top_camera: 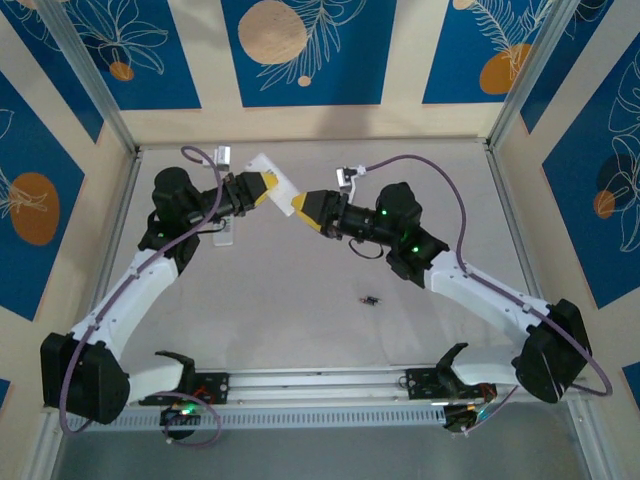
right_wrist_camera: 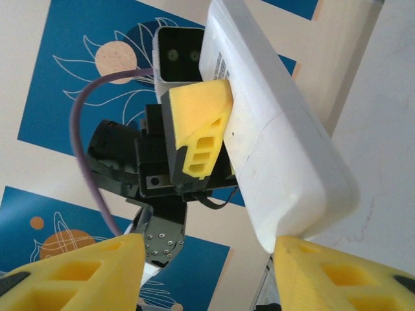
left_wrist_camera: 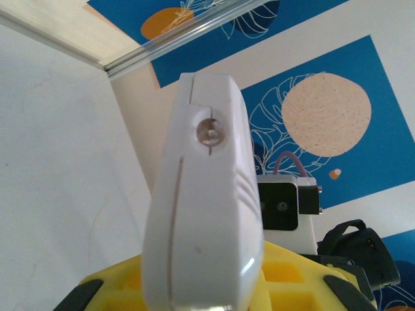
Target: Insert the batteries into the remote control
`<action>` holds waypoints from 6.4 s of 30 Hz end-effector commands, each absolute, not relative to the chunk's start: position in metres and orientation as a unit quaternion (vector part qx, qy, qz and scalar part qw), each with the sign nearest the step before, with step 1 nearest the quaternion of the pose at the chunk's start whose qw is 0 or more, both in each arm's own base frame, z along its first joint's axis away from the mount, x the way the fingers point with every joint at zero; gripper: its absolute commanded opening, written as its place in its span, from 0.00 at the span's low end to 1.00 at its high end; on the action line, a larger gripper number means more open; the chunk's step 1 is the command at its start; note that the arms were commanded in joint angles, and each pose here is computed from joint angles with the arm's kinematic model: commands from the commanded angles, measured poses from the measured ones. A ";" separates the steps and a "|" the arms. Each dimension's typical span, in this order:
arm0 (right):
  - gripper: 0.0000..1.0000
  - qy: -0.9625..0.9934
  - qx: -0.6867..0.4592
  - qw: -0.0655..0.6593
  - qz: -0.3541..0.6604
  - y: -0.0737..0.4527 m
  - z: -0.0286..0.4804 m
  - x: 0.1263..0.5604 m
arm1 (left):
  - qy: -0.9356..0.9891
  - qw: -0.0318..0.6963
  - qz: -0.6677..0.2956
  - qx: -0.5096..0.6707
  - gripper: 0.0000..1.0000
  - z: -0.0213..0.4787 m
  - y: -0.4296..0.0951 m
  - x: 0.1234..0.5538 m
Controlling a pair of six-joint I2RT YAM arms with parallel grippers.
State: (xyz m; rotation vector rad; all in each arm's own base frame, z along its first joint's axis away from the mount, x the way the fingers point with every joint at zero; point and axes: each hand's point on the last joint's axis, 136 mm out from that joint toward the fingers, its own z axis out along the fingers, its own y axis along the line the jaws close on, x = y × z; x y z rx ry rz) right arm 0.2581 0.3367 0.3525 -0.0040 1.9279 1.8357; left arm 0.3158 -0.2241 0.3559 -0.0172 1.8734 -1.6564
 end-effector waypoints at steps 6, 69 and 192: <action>0.44 0.710 0.030 0.231 0.665 0.348 0.347 0.276 | 0.707 0.370 -0.601 0.039 0.00 0.382 -0.225 0.299; 0.04 0.785 0.058 0.229 0.573 0.302 0.270 0.254 | 0.728 0.385 -0.564 -0.055 0.00 0.357 -0.190 0.331; 0.46 0.989 0.026 0.008 0.144 0.148 0.086 0.199 | 0.836 0.479 -0.266 0.035 1.00 0.259 -0.139 0.288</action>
